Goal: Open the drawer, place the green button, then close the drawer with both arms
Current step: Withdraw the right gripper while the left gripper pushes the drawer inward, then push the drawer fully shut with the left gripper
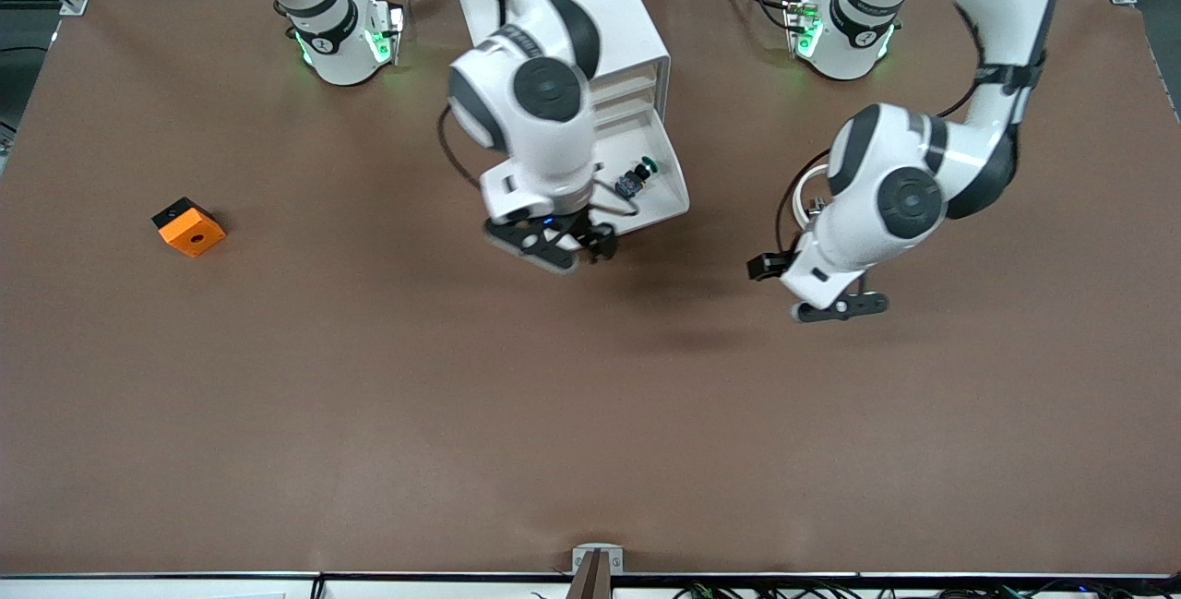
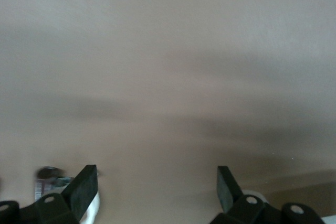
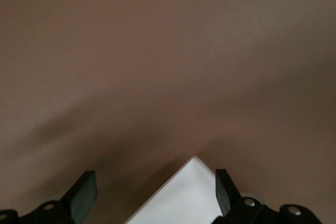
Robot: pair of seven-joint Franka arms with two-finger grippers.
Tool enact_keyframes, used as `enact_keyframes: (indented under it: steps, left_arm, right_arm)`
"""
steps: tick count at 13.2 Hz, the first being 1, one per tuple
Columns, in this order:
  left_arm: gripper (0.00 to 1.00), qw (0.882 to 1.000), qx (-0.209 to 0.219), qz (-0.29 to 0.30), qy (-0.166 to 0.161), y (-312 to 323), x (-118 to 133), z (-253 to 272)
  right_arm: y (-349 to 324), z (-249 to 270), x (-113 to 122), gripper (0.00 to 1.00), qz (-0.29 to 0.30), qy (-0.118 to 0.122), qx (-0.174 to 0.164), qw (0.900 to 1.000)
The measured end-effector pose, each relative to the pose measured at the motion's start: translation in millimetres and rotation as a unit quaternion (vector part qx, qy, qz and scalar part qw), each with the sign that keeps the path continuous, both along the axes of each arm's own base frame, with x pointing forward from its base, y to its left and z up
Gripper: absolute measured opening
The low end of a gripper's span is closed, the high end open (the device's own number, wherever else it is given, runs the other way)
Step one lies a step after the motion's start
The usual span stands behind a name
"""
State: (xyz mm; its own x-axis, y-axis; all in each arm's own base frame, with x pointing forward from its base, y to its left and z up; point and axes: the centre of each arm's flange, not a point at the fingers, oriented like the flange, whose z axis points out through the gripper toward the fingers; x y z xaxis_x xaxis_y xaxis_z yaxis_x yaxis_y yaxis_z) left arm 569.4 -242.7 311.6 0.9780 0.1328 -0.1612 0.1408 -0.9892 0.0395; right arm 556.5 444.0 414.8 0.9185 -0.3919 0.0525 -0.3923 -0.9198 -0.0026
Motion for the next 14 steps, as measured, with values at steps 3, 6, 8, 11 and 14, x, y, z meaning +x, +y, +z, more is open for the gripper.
enact_keyframes:
  steps: [3, 6, 8, 11, 14]
  left_arm:
    - [1.00, 0.998, 0.019, 0.048, 0.024, -69, -18, -37]
    - [1.00, 0.996, 0.038, 0.073, 0.038, -129, -42, -67]
    - [1.00, 0.996, 0.044, 0.071, 0.042, -154, -56, -76]
    - [1.00, 0.996, 0.032, 0.063, 0.057, -178, -76, -77]
    - [1.00, 0.995, 0.033, 0.062, 0.067, -206, -102, -80]
  right_arm:
    - [-116, 30, 52, 1.00, 0.065, 0.039, -0.022, 0.997]
    - [-218, 68, 73, 1.00, 0.123, 0.073, -0.023, 0.989]
    - [-277, 95, 75, 1.00, 0.165, 0.084, -0.017, 0.983]
    - [-361, 129, 71, 1.00, 0.208, 0.092, -0.005, 0.974]
    - [-438, 152, 61, 1.00, 0.219, 0.098, 0.007, 0.971]
